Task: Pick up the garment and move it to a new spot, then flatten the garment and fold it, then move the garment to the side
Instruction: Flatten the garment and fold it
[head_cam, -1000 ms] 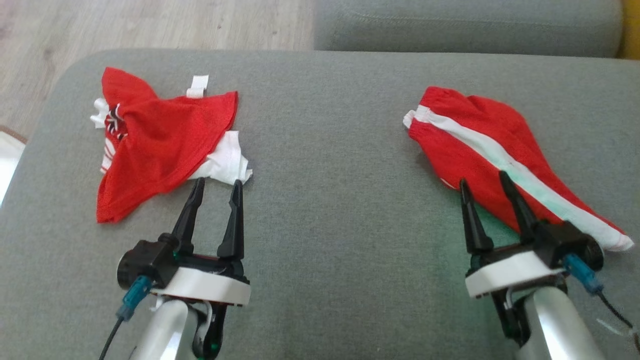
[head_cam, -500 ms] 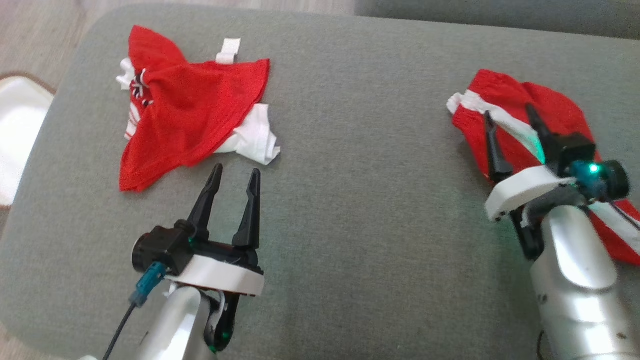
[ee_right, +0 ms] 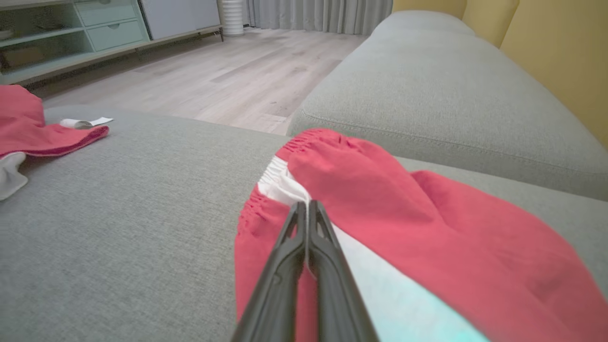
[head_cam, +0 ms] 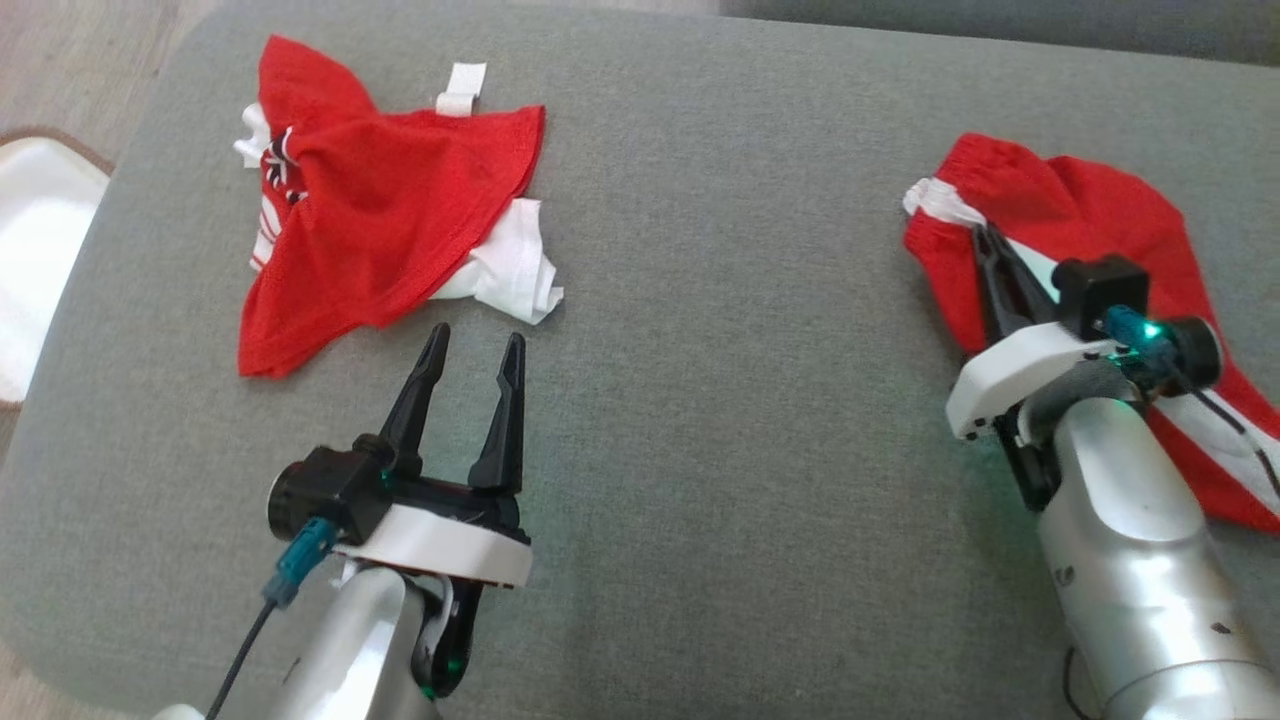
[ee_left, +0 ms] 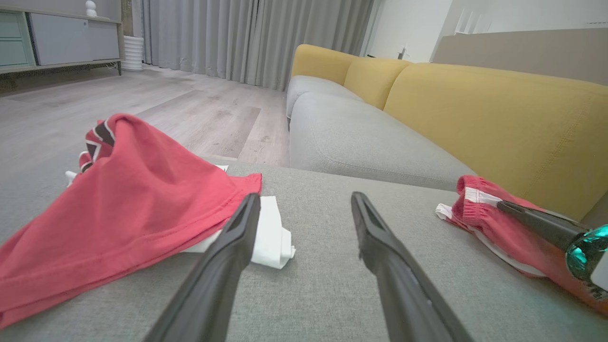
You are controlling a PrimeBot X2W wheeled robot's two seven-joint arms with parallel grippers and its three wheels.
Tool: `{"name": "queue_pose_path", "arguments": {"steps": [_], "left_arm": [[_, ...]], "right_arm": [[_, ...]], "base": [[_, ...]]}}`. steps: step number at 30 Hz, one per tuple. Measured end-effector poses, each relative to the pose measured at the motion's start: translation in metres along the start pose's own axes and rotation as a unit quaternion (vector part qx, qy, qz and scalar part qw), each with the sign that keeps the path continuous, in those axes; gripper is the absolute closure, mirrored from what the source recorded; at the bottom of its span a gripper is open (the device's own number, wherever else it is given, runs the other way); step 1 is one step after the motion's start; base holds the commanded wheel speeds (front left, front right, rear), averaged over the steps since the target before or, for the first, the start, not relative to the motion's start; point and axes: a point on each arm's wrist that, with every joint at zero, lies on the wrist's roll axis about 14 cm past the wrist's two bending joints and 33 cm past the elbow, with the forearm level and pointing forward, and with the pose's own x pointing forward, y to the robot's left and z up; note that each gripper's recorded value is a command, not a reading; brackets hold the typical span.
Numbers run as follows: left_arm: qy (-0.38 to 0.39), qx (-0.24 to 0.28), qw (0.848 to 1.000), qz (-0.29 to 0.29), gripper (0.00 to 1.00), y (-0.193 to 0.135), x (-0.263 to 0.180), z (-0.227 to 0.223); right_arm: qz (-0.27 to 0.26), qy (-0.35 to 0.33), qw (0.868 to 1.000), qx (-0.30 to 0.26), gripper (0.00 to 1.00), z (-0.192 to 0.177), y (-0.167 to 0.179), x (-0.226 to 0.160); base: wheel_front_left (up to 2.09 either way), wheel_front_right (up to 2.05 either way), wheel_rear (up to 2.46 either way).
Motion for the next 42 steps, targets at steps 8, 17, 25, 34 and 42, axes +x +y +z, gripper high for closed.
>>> {"name": "queue_pose_path", "arguments": {"steps": [8, 17, 25, 34, 42], "left_arm": [[-0.02, -0.002, 1.0, -0.017, 0.0, -0.012, 0.002, 0.013], [-0.037, 0.001, 0.999, -0.034, 0.0, -0.025, -0.006, 0.024], [-0.031, -0.002, 0.999, -0.03, 0.0, -0.025, -0.015, 0.019], [-0.03, -0.002, 0.999, -0.027, 0.0, -0.022, -0.014, 0.019], [-0.045, -0.003, 0.998, -0.04, 0.0, -0.031, -0.011, 0.028]], "right_arm": [[0.079, -0.052, 0.996, 0.006, 1.0, 0.028, 0.055, -0.024], [0.192, -0.028, 0.979, 0.062, 1.0, 0.02, 0.141, -0.078], [0.233, 0.021, 0.97, 0.065, 1.0, 0.002, 0.169, -0.096], [0.244, 0.034, 0.966, 0.081, 0.0, -0.009, 0.177, -0.105], [0.121, -0.1, 0.985, 0.066, 0.0, 0.053, 0.084, -0.088]], "base": [[0.0, 0.0, 0.0], [0.0, 0.0, 0.0], [0.0, 0.0, 0.0], [0.0, 0.0, 0.0], [0.0, 0.0, 0.0]]}}
